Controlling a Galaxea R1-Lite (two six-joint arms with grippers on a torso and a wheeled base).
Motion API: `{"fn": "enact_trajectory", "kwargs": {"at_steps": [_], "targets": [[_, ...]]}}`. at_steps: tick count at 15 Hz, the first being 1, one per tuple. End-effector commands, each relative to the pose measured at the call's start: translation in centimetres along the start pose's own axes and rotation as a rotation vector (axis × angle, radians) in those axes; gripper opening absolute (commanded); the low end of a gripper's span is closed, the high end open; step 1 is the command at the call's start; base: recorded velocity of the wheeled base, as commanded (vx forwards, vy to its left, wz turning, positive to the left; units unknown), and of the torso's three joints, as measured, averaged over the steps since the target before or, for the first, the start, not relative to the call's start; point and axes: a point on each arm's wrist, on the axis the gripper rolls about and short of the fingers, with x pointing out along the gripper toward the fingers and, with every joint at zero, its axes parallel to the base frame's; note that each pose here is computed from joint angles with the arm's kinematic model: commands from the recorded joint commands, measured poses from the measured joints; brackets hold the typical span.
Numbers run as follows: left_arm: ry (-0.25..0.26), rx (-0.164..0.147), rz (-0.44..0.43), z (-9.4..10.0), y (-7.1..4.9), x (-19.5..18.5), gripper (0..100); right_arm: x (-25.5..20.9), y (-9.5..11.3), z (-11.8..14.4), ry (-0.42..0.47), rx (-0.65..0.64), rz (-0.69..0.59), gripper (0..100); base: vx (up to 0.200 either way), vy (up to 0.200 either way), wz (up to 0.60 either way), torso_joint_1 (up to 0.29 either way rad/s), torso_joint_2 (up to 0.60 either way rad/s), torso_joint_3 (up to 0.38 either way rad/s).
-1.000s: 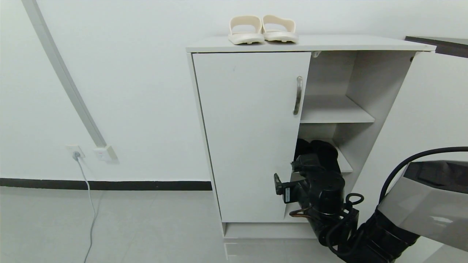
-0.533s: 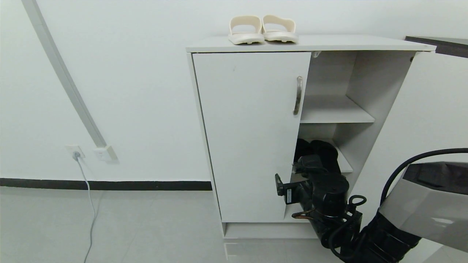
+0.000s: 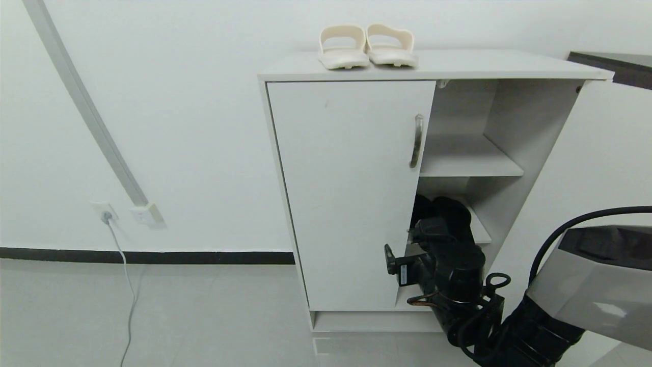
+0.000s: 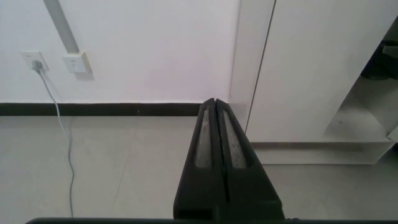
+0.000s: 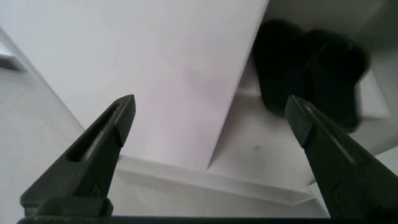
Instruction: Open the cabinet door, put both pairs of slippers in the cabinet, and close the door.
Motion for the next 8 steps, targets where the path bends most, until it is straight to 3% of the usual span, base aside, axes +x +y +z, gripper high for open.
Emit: {"fn": "enact_trajectory", "kwargs": {"at_steps": [1,8], "targets": [[-0.001,0.000,0.000,0.0,0.0,0.0,0,-0.1,0.1,0.4,-0.010,0.006,0.004,100,0.000,0.000,0.00,0.036,-0.56,-0.369],[-0.001,0.000,0.000,0.0,0.0,0.0,0,-1.1,0.5,2.3,-0.055,0.010,0.049,100,0.000,0.000,0.00,0.100,-0.48,-0.354]]}}
